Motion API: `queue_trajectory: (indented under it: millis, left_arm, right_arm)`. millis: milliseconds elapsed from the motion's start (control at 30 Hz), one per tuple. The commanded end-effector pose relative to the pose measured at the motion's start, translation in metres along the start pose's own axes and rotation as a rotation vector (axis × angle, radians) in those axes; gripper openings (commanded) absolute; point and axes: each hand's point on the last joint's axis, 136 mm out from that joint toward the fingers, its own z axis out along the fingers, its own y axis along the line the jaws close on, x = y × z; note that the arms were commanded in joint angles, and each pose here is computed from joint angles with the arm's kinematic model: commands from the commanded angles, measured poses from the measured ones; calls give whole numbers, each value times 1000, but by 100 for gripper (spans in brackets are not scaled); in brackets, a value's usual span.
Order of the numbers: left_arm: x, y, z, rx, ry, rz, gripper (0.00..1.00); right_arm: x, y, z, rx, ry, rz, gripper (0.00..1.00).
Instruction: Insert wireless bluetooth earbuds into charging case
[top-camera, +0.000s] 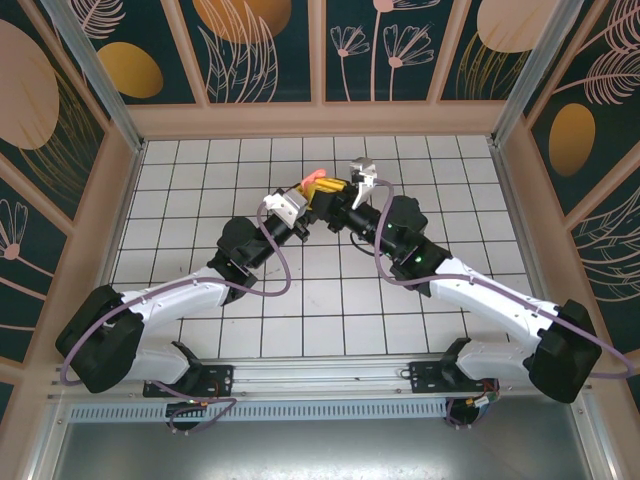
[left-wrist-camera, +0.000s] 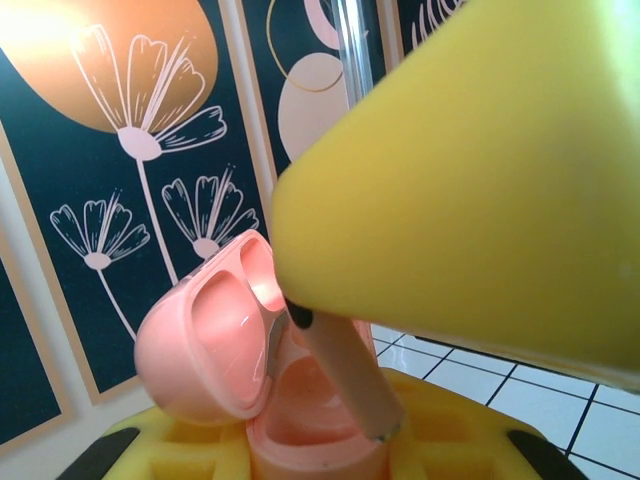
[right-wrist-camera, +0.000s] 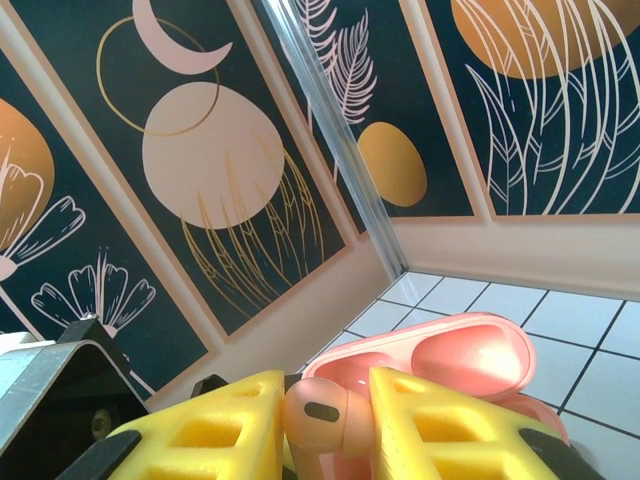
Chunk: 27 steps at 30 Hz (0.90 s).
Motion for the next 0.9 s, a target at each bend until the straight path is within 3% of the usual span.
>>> queue_trajectory:
  millis: [0,867]
  left_arm:
    - [-28,-4,2,21,-83,-17,0]
    - [-28,-18,5,69,-74,-10,0]
  right_arm:
    - [-16,4,3,-17,-48,-15,27]
    - [-14,-14,14,52,-30,7,27]
